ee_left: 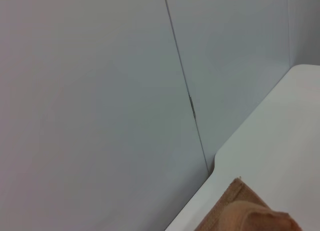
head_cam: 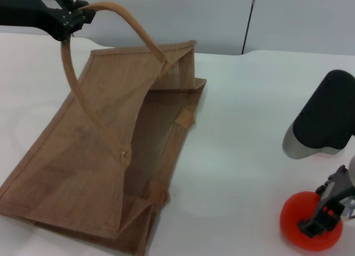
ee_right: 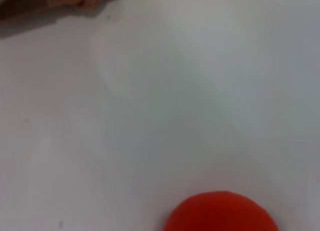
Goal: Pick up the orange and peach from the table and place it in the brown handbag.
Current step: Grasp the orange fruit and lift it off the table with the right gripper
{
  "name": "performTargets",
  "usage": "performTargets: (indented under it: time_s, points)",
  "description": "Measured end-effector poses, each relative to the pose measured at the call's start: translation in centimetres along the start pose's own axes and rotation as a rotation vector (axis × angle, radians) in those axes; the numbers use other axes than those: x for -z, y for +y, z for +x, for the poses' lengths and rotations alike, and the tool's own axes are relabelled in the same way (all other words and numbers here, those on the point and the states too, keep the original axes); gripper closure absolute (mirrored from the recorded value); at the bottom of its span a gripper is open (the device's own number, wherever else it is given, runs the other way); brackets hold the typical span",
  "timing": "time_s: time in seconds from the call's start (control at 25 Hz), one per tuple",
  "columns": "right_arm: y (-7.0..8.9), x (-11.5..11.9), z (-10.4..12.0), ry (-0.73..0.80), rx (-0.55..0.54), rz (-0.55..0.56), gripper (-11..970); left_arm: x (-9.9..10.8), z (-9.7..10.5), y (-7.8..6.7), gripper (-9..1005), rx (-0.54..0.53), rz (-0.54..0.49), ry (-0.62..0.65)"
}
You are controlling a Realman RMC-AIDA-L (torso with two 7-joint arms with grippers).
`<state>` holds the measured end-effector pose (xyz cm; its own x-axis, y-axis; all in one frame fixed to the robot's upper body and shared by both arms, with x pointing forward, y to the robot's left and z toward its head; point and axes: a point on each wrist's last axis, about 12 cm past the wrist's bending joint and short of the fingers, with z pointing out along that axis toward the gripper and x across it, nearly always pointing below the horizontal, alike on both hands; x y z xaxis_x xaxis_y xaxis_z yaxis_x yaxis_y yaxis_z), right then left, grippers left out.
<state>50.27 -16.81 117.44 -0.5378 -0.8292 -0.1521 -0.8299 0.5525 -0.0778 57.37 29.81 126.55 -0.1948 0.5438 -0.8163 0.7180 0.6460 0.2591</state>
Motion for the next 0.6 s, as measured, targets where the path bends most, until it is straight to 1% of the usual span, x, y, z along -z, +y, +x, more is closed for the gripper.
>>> performTargets:
  time_s: [0.36,0.52,0.6]
  points:
    - [-1.6,-1.9,-0.5,0.084,-0.034,-0.014,181,-0.1,-0.1,0.0,872,-0.002,0.001,-0.003]
    - [-2.0,-2.0,-0.6,0.091,-0.052,-0.021,181,-0.1,-0.2,0.0,872,-0.004,0.002,-0.005]
    - [-2.6,-2.0,-0.5,0.091,-0.080,-0.024,259,-0.1,-0.2,0.0,872,-0.004,0.002,-0.005]
